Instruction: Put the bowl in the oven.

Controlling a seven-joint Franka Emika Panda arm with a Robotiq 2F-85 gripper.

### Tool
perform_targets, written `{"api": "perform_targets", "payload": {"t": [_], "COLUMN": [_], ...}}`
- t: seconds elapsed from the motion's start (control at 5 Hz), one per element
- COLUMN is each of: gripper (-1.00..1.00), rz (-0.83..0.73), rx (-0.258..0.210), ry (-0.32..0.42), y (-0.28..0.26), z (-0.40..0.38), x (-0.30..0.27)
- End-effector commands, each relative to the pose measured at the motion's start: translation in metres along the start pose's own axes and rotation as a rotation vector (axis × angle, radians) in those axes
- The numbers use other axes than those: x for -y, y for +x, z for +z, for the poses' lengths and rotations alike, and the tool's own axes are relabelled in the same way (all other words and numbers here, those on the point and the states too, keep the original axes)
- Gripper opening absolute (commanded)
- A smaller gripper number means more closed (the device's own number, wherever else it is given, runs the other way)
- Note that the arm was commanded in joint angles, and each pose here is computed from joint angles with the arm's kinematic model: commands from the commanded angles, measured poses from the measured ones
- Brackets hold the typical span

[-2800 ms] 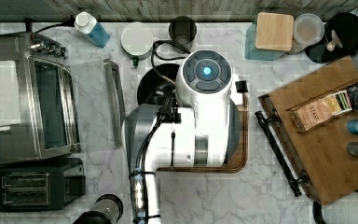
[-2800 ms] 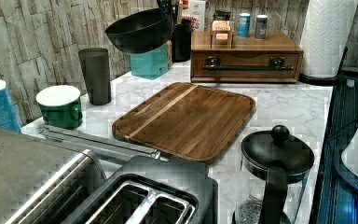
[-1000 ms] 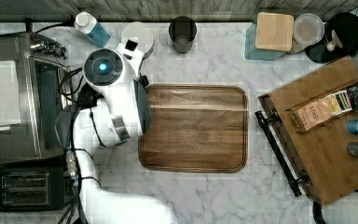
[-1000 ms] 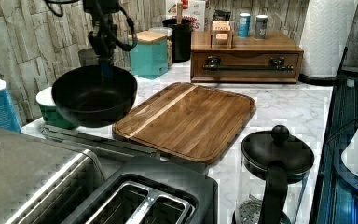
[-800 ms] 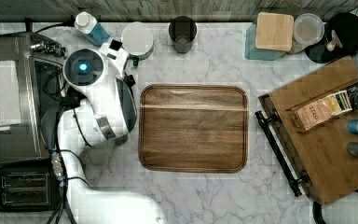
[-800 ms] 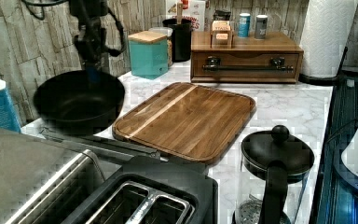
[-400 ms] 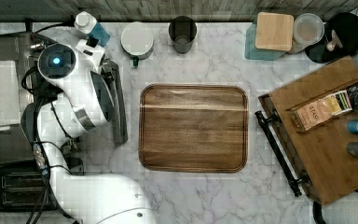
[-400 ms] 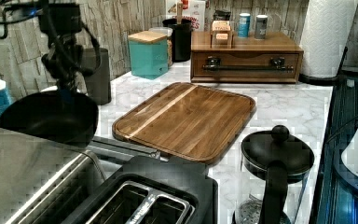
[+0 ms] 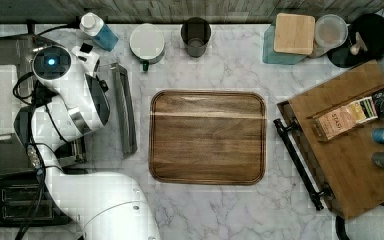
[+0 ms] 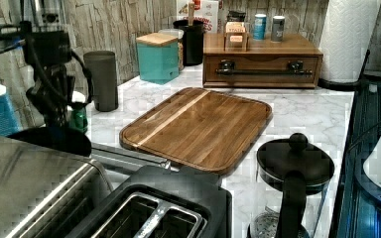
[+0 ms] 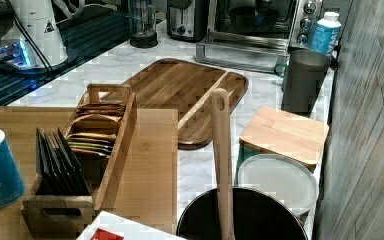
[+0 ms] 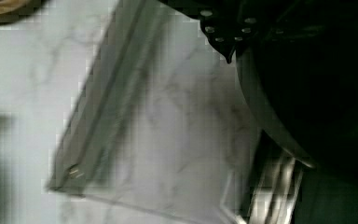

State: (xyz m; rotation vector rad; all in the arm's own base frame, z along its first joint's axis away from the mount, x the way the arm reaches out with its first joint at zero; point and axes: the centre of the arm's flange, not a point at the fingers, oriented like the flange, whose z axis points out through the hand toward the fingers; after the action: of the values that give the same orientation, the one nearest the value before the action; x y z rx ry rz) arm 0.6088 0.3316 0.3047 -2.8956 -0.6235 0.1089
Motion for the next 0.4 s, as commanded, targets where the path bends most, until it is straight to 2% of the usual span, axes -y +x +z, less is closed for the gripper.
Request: {"api": "perform_targets", "payload": {"t": [0.2, 0.4], "gripper": [-1.0, -1.0], "rz": [-0.04, 0.036], "rx": [-0.133, -0.121], "ry": [0.185, 0.288], "y": [0.018, 0.019], "z": [-0.059, -0.046], "x": [0.061, 0.057]}}
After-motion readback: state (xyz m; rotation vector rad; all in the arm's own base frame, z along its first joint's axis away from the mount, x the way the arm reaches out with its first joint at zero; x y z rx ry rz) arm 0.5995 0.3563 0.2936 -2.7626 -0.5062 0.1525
